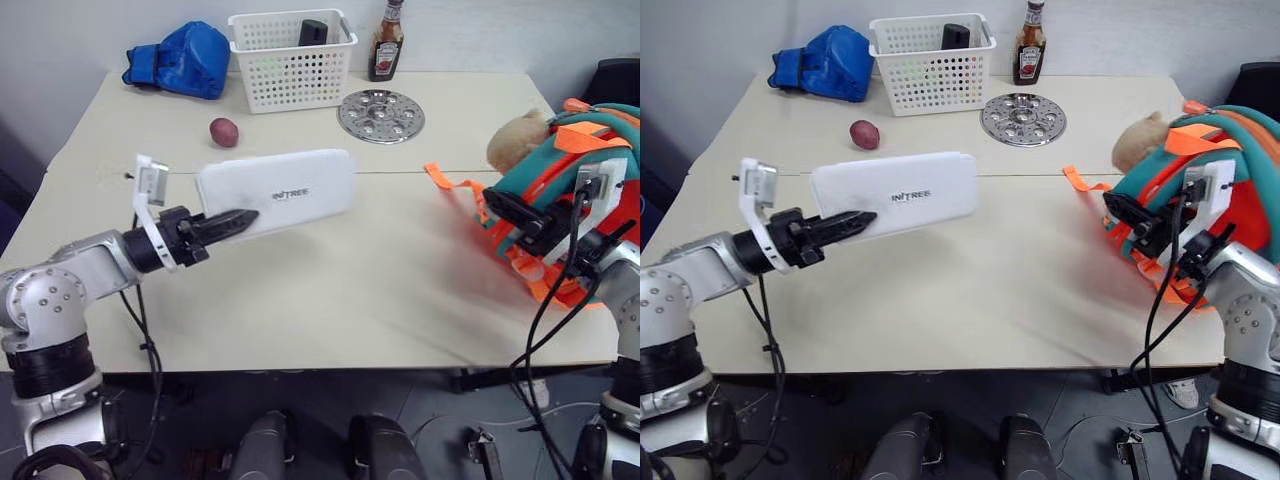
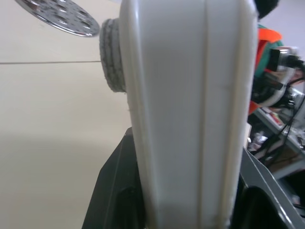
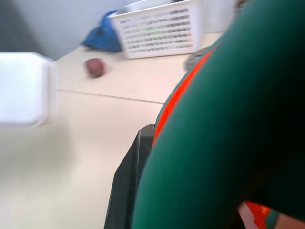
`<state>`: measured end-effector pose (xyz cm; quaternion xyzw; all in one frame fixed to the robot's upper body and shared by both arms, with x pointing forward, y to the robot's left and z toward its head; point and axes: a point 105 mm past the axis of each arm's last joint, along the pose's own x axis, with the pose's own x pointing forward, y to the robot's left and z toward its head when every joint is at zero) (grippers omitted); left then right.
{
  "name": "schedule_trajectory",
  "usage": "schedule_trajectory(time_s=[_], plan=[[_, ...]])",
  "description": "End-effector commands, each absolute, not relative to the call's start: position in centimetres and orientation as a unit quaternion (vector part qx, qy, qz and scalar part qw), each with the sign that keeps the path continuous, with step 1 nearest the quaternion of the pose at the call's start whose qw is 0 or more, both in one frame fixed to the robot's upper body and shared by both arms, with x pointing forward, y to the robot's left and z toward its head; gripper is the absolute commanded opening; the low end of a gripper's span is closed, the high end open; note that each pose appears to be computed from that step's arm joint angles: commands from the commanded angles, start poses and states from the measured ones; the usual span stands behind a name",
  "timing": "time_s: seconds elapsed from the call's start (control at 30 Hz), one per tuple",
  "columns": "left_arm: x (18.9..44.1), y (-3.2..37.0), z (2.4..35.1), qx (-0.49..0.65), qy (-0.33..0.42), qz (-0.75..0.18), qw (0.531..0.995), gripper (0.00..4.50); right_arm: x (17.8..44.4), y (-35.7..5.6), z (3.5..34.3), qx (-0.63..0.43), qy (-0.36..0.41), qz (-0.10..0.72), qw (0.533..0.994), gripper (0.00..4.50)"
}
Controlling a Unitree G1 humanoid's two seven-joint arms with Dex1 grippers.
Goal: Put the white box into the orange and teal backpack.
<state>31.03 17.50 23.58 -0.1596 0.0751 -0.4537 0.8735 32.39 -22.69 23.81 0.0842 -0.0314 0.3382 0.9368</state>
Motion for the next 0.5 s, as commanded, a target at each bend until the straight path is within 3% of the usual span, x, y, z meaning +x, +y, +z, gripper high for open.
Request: schedule_trajectory(time_s=[0.03,0.2,0.33,0.5], plan=[[31.3,18.0,26.3,-0.119,0.026,-0.467,0.876,1.40,28.8,-18.1,26.9,0.049,-0.045,0.505,0.860,0.01],[31.5,18.3,27.8,-0.087,0.006,-0.481,0.872,1.40,23.9,-15.1,27.4,0.029,0.008,0.661,0.750,0.01],[31.2,18.5,28.8,-0.063,-0.006,-0.496,0.866,1.40,21.3,-14.2,27.9,0.035,0.040,0.729,0.683,0.01],[30.0,19.2,30.0,-0.041,-0.024,-0.526,0.849,1.40,20.4,-14.3,26.8,0.026,0.084,0.753,0.652,0.01]])
